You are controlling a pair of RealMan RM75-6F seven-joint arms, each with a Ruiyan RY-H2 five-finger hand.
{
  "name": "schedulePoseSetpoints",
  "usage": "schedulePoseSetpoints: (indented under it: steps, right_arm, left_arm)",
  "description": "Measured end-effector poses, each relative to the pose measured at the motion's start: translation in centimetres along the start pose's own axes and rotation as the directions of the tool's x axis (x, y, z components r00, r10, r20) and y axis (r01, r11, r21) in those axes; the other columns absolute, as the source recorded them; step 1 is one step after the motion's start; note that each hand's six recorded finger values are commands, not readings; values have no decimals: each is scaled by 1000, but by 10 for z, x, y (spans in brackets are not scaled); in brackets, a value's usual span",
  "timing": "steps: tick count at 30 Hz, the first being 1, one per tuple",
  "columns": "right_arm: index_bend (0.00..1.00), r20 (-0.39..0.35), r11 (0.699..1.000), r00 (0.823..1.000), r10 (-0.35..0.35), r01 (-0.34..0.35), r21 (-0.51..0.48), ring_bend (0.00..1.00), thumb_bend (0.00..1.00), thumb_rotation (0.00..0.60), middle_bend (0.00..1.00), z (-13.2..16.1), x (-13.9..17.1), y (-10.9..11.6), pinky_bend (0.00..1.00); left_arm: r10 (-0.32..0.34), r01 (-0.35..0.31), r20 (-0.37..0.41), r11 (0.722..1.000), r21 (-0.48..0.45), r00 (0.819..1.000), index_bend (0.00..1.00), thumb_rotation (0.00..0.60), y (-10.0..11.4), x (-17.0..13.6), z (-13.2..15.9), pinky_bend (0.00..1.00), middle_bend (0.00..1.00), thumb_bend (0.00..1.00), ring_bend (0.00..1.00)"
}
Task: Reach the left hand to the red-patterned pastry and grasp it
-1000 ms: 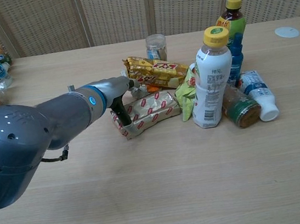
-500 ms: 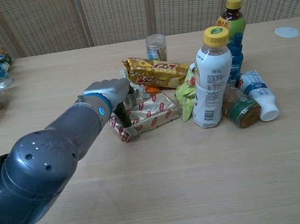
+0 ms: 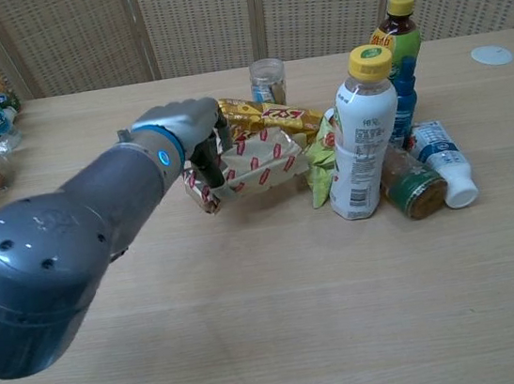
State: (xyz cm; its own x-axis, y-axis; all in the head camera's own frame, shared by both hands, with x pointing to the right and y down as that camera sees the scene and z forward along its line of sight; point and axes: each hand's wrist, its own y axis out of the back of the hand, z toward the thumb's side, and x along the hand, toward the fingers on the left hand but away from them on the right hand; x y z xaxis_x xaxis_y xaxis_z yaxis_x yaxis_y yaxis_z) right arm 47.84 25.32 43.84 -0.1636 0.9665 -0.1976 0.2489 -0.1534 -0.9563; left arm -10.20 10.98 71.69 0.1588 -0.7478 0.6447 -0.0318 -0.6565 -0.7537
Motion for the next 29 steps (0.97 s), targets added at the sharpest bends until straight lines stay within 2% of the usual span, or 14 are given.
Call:
schedulePoseSetpoints:
  steps: [9, 13, 17, 19, 22, 29]
  right_arm:
    - [0, -10, 1000, 1000, 3, -3, 13, 0, 0, 600, 0, 4, 2, -4, 0]
    - [0, -10, 1000, 1000, 9, -9, 22, 0, 0, 600, 0, 5, 2, -6, 0]
    - [0, -10, 1000, 1000, 4, -4, 24, 0, 0, 600, 0, 6, 2, -6, 0]
    - [0, -9, 1000, 1000, 3, -3, 24, 0, 0, 600, 0, 5, 2, -6, 0]
    - [0, -8, 1000, 1000, 2, -2, 23, 0, 0, 600, 0, 5, 2, -5, 0]
    - [0, -5, 1000, 1000, 0, 1, 24, 0, 0, 600, 0, 5, 2, -5, 0]
  left_arm:
    - [131, -129, 49, 990, -57, 990, 708, 600, 82, -31, -11, 549, 603, 2, 536]
    - [225, -223, 39, 973, -54, 974, 708, 600, 131, -46, -29, 549, 602, 3, 537]
    - [296, -295, 6, 954, -47, 955, 710, 600, 170, -56, -45, 548, 601, 2, 544]
    - [317, -318, -9, 947, -45, 948, 711, 600, 183, -59, -51, 549, 599, 2, 544]
    - [326, -327, -23, 944, -45, 945, 702, 600, 192, -62, -57, 548, 596, 2, 544]
    - [320, -321, -23, 946, -46, 947, 694, 600, 192, -60, -55, 549, 588, 4, 545]
